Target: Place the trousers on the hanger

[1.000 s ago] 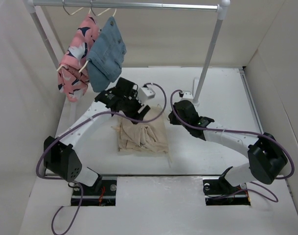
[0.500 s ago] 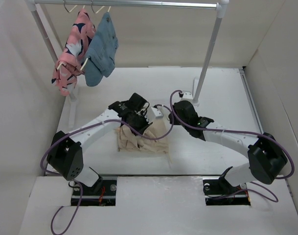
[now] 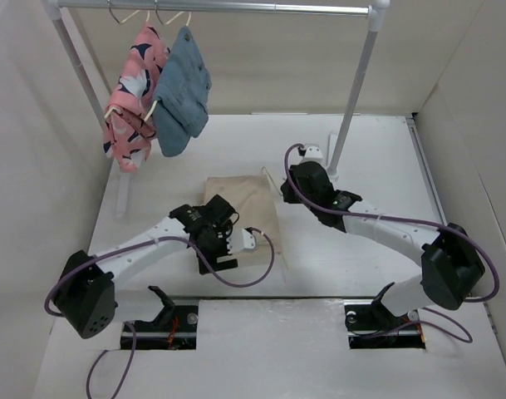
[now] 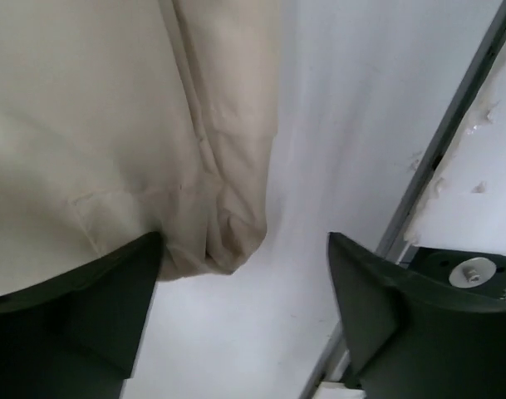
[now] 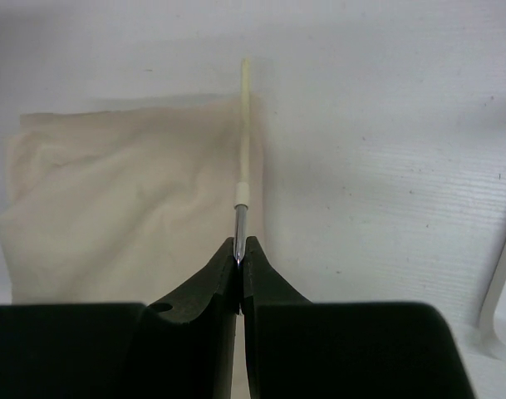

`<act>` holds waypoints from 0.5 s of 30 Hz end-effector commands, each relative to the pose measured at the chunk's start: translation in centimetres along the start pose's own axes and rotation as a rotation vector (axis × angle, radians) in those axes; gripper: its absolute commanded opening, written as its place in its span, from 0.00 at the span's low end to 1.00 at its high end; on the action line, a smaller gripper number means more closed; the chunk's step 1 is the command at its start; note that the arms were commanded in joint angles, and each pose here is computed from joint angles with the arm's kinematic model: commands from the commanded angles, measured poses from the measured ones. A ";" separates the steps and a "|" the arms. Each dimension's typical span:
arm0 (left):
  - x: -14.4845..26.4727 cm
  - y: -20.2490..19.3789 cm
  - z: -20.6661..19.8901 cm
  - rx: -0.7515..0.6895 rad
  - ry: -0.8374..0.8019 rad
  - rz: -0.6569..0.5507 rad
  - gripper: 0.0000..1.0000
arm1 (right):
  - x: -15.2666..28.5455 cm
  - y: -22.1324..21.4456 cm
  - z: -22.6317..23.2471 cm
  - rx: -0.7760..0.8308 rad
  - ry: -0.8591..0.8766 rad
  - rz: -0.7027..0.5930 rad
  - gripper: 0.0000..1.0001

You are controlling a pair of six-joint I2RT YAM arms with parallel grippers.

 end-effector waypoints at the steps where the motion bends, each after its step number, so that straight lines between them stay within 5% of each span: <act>1: 4.1 1.9 0.3 -0.020 0.100 -0.191 0.84 | 1.4 3.9 0.8 0.027 0.063 -0.121 0.00; 3: 6.8 3.3 0.4 -0.010 0.146 -0.322 0.87 | 1.6 4.1 1.2 0.039 0.111 -0.116 0.00; 7: 14.2 6.6 0.5 0.014 0.330 -0.791 0.85 | 2.2 4.5 1.8 0.051 0.182 -0.116 0.00; 10: 13.7 7.2 1.0 -0.084 0.401 -0.921 0.95 | 3.1 5.3 2.3 0.048 0.242 -0.132 0.00; 15: 11.0 9.7 3.0 -0.237 0.495 -0.943 1.00 | 5.2 7.2 2.4 0.037 0.274 -0.186 0.00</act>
Point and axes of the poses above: each gripper's point midway between its finger pads, its own x axis back along the fingers, its own z axis along the line the jaws close on, y = z × x, the point moved 9 cm from there along x, back along the fingers, and after that the axes turned 12 degrees about x, right-handed, at the moved point
